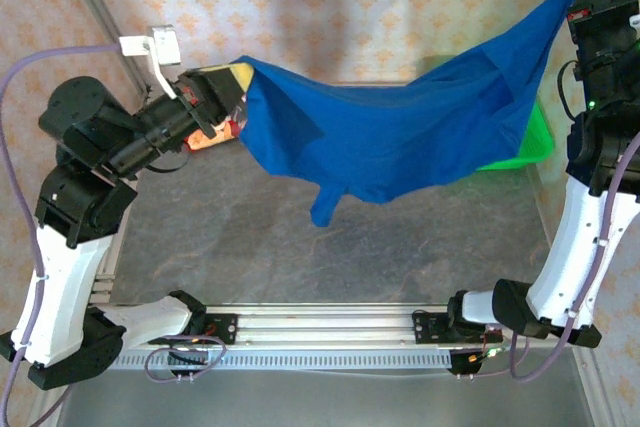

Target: Fold and stack the t-shirts

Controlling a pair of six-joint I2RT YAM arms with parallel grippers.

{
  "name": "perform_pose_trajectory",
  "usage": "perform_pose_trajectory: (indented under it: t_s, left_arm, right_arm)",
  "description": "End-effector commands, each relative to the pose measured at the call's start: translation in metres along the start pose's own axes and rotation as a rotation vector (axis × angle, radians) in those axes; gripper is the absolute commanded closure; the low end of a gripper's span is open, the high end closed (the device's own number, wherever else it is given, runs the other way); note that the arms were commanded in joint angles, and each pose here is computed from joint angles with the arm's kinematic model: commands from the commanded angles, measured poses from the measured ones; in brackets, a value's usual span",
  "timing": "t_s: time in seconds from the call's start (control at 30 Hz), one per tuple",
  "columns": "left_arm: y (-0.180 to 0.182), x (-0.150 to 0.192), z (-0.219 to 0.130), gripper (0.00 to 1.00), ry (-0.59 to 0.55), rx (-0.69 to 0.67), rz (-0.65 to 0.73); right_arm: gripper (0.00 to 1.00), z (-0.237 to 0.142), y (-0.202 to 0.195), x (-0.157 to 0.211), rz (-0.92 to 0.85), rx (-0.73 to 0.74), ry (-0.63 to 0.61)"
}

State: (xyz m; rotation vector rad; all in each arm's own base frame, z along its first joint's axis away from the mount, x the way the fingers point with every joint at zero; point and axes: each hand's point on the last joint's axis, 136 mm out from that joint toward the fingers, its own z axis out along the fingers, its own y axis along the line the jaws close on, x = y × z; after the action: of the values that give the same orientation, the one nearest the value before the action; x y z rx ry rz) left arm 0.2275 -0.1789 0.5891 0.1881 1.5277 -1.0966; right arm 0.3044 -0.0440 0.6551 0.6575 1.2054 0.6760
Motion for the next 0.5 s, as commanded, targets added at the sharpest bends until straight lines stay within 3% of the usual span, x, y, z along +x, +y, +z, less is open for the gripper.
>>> perform_pose_trajectory:
  t_s: [0.0,0.47]
  left_arm:
    - [-0.006,0.003,0.000,1.00,-0.025,0.037,-0.036]
    - [-0.034,0.043,0.027,1.00,0.068,0.133,-0.011]
  right_arm:
    - [1.00,-0.002,0.011,-0.018,-0.001,-0.038,-0.079]
    - [1.00,-0.019,0.007,-0.042,-0.114,0.055,-0.171]
